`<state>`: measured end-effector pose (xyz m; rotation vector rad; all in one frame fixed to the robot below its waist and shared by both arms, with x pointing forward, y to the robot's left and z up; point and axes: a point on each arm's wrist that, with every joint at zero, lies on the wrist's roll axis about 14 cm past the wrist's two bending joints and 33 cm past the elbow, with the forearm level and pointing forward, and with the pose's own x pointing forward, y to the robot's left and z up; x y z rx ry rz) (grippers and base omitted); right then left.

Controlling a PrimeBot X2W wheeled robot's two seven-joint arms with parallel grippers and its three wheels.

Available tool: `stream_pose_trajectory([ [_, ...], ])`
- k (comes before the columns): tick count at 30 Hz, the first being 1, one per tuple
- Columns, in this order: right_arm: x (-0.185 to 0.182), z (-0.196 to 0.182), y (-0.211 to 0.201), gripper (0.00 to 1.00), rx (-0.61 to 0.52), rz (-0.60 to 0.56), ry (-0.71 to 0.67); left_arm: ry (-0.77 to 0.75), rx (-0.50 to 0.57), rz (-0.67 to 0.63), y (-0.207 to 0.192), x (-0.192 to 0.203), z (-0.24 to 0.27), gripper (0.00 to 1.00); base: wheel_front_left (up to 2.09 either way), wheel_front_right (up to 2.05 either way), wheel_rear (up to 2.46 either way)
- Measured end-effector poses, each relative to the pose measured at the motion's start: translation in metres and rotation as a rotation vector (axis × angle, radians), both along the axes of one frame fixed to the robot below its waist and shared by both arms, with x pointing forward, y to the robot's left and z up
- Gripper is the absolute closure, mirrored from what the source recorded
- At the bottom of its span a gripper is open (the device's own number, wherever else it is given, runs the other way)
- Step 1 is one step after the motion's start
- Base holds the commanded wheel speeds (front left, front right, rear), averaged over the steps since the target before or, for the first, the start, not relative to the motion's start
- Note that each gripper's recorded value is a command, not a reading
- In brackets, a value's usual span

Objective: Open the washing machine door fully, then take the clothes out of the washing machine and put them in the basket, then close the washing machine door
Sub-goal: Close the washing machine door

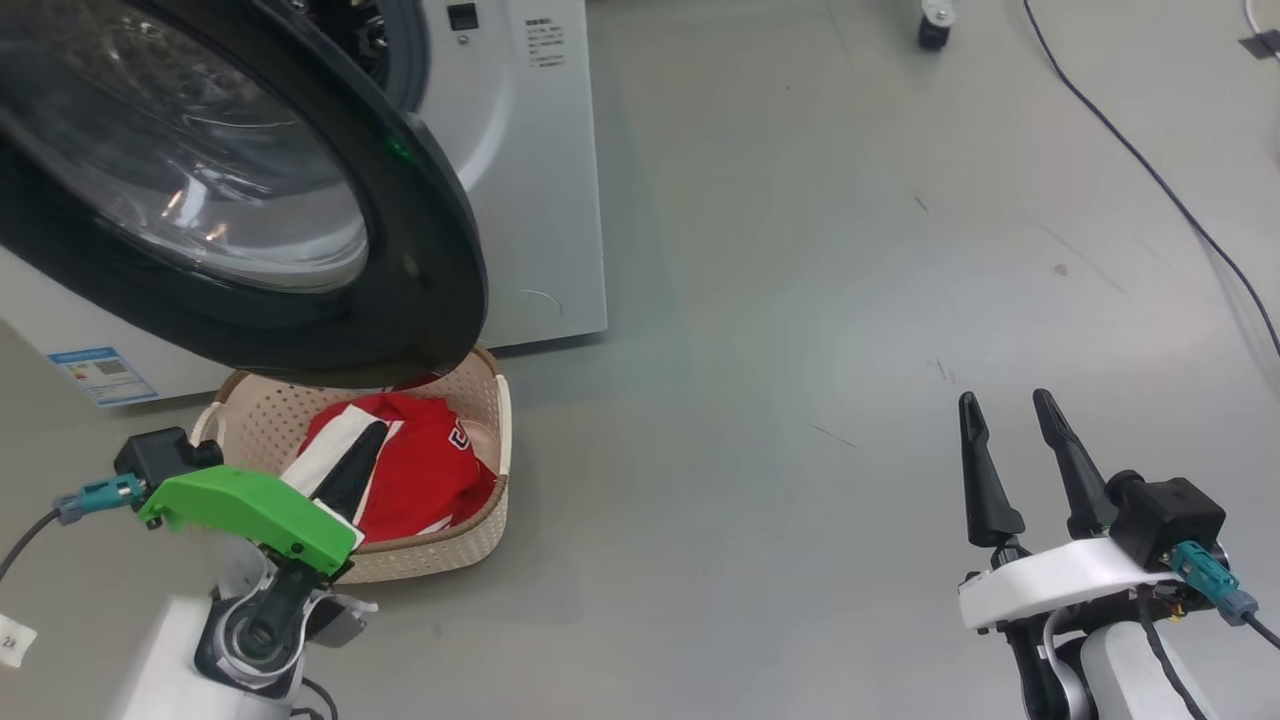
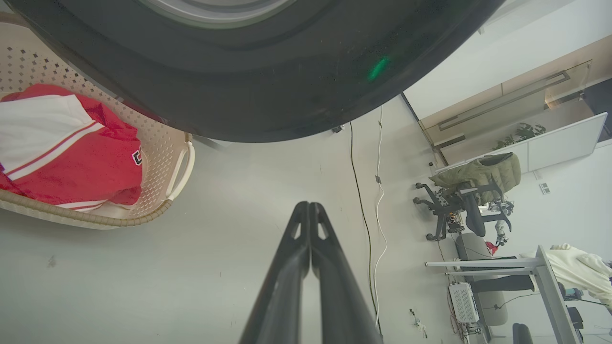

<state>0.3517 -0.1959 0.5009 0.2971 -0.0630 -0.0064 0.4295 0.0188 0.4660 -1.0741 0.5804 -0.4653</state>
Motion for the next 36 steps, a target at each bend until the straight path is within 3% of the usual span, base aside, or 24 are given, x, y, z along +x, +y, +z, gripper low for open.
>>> stream_pose_trajectory([
  [7, 0.004, 0.005, 0.019, 0.00, -0.010, 0.068, -0.019, -0.166, 0.183, 0.109, 0.045, -0.010, 0.011, 1.00, 0.00, 0.00, 0.00],
  [22, 0.004, 0.018, 0.052, 0.00, -0.015, 0.173, -0.064, -0.454, 0.384, 0.385, 0.121, -0.043, 0.045, 1.00, 0.00, 0.00, 0.00],
  [34, 0.002, 0.020, 0.069, 0.00, -0.013, 0.224, -0.071, -0.550, 0.594, 0.399, 0.142, -0.073, 0.037, 1.00, 0.00, 0.00, 0.00],
  [36, 0.001, 0.018, 0.069, 0.00, -0.013, 0.226, -0.066, -0.570, 0.654, 0.384, 0.142, -0.075, 0.036, 0.01, 0.00, 0.00, 0.00],
])
